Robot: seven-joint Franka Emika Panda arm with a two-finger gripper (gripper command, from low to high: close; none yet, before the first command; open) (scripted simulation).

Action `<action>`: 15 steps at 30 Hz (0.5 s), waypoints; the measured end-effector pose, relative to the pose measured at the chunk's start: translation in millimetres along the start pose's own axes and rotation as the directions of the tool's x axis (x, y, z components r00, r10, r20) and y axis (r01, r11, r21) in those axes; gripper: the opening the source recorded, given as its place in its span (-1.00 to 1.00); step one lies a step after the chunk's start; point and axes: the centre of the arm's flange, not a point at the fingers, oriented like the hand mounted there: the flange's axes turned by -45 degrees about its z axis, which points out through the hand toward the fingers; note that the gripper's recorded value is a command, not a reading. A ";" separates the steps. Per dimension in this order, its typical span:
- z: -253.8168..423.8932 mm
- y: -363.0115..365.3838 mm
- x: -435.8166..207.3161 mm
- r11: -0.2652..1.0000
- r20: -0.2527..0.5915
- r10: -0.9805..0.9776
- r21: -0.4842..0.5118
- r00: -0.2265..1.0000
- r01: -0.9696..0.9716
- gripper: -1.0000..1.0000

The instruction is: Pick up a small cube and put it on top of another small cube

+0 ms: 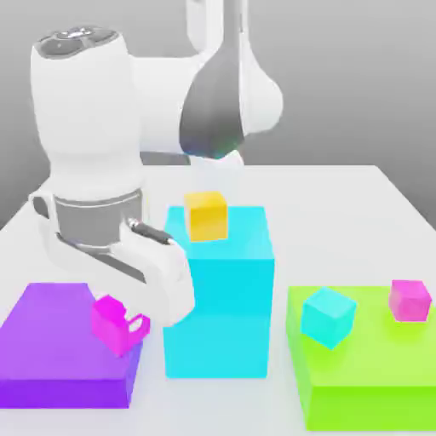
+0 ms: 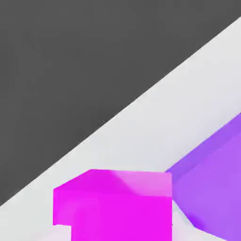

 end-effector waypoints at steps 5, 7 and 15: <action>-44.3 4.0 -41.5 1.000 0.001 -0.011 0.001 1.000 0.011 -1.00; -59.6 6.1 -59.5 1.000 0.001 -0.017 0.000 1.000 0.017 -1.00; -105.9 20.4 -134.6 0.999 -0.003 -0.038 -0.011 0.999 0.038 -1.00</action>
